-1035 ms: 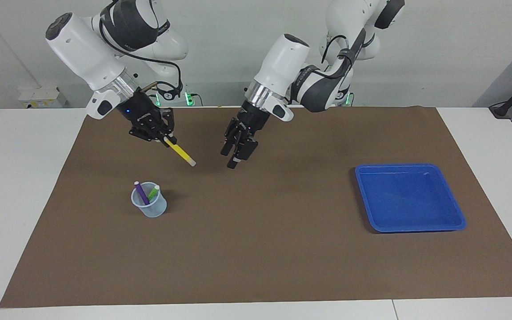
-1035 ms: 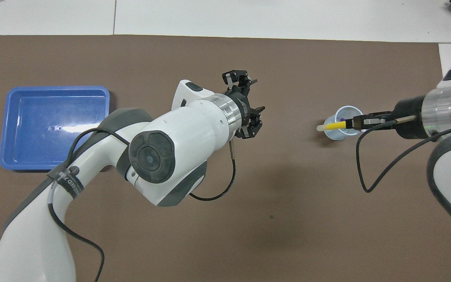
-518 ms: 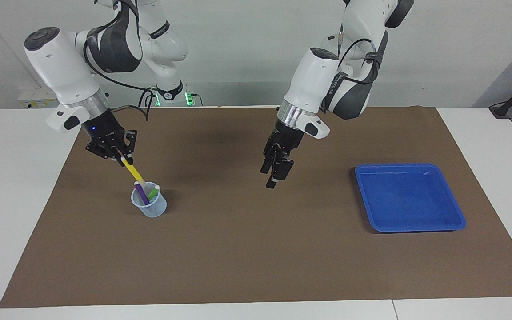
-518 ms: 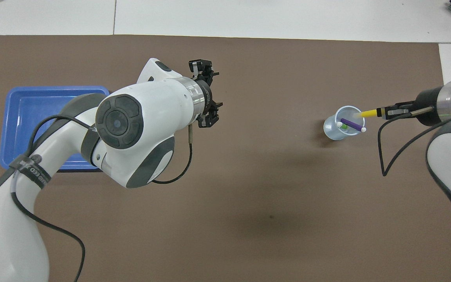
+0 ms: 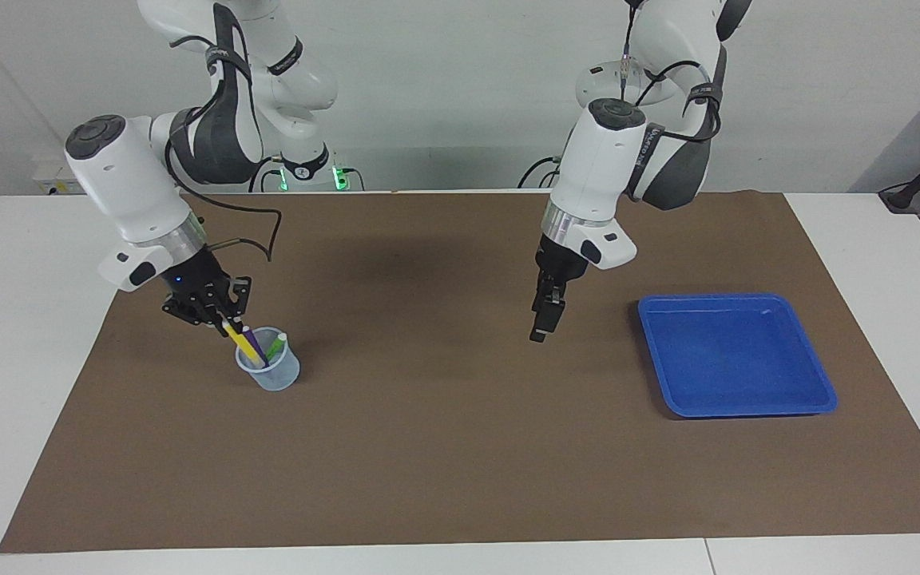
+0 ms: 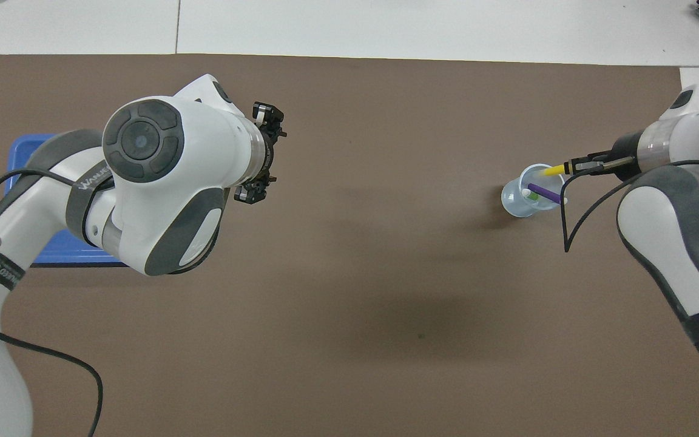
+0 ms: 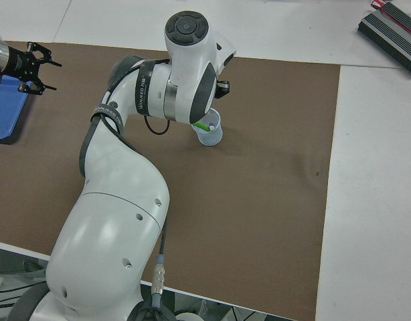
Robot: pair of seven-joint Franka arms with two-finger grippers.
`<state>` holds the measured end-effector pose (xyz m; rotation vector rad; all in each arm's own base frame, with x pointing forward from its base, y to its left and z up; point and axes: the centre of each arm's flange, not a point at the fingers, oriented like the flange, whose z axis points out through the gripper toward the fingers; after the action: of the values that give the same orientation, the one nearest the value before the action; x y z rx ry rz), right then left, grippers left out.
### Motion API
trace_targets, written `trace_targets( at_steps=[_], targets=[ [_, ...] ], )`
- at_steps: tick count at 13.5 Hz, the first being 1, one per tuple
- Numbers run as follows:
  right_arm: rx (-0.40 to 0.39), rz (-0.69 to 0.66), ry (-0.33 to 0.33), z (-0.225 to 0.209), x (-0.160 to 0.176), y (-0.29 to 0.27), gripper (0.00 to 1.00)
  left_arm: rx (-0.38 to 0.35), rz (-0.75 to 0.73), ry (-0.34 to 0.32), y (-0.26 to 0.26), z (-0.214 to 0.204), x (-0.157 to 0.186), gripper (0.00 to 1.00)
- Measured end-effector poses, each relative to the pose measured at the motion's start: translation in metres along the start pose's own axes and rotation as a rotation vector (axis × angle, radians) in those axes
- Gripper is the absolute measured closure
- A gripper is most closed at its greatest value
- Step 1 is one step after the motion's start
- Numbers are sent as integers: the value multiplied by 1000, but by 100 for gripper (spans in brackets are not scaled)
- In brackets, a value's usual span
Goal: Transfer and insert pens with both arms
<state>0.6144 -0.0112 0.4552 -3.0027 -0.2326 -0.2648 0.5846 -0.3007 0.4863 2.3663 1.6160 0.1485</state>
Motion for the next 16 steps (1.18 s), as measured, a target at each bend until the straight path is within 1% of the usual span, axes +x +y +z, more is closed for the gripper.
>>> trace_targets(
  at_steps=[1,2,3,5,8,9,10,11,14,16],
  targets=[
    [3,2,-7,6,0,0,81,34,52,12,-3,1,6,23],
    [6,9,-13,10,0,-1,80,52,96,20,-5,-1,9,23],
    [7,18,-17,12,1,-1,72,59,122,26,-6,-5,10,23],
    [7,23,-14,11,1,-2,50,87,163,42,-10,-11,14,23],
    [1,28,-6,-3,1,0,15,155,295,61,-17,-18,31,23],
    [-6,26,-9,-14,0,0,6,191,352,65,-21,-20,43,20],
    [-22,19,-19,-27,-3,1,0,219,395,67,-24,-22,57,9],
    [-37,17,-38,-43,-9,1,0,235,417,69,-26,-25,72,1],
    [-53,17,-97,-95,-24,-2,0,262,461,69,-30,-30,100,0],
    [-74,9,-130,-131,-32,-8,0,299,569,62,-35,-35,115,0]
  ],
)
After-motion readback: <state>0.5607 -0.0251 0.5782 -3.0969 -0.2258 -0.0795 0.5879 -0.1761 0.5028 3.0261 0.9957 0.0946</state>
